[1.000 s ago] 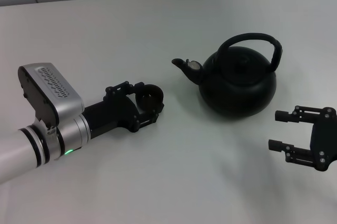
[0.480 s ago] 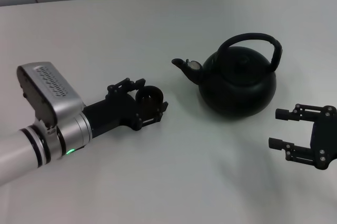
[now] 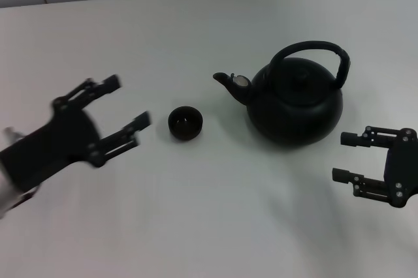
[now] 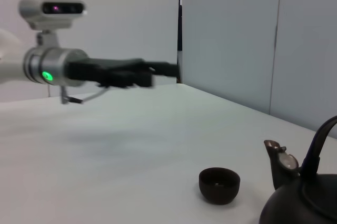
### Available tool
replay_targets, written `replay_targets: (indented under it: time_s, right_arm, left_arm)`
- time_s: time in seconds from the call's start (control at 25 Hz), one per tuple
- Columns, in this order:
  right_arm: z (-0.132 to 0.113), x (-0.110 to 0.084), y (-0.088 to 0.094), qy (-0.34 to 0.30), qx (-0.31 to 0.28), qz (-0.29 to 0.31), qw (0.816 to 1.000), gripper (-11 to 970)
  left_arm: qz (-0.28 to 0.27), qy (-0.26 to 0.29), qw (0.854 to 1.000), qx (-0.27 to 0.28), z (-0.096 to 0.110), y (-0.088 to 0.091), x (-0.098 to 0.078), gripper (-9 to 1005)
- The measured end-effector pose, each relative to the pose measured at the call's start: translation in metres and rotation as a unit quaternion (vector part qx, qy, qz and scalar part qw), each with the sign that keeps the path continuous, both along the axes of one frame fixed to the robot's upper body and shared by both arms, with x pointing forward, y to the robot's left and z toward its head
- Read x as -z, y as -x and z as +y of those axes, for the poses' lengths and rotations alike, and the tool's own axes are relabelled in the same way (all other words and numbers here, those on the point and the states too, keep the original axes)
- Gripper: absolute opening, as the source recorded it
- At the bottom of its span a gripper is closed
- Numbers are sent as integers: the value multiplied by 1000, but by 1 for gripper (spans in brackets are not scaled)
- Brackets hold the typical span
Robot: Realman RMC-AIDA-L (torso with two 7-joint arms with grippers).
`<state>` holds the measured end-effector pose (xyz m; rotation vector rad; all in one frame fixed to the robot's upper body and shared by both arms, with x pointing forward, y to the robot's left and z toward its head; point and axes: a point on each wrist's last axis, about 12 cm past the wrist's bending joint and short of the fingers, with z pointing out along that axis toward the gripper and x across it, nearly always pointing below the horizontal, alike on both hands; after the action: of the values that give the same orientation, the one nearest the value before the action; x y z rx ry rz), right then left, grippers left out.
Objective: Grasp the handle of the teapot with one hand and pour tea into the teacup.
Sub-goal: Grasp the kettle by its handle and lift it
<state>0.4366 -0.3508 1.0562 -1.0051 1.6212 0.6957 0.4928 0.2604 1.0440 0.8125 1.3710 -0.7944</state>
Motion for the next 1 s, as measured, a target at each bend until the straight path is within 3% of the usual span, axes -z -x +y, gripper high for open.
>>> replay_targets:
  time_s: [0.12, 0.28, 0.56, 0.68, 0.72, 1.0]
  right_arm:
    - [0, -1, -1, -2, 2, -4, 1000, 607]
    - [1, -1, -2, -4, 2, -5, 1000, 607]
    - [2, 0, -3, -6, 2, -4, 1000, 607]
    - [2, 0, -3, -5, 3, -4, 1000, 607]
    - [2, 0, -3, -5, 4, -3, 1000, 607]
    - [1, 1, -2, -5, 5, -2, 1000, 606]
  left_arm:
    - [1, 13, 1000, 12, 32, 26, -8, 802]
    - [13, 8, 1000, 8, 48, 38, -8, 802]
    - [28, -12, 999, 18, 52, 42, -4, 800]
    - [44, -46, 998, 13, 54, 41, 4, 800]
    - [60, -83, 995, 8, 58, 42, 12, 800]
    - [75, -117, 990, 8, 62, 43, 19, 800]
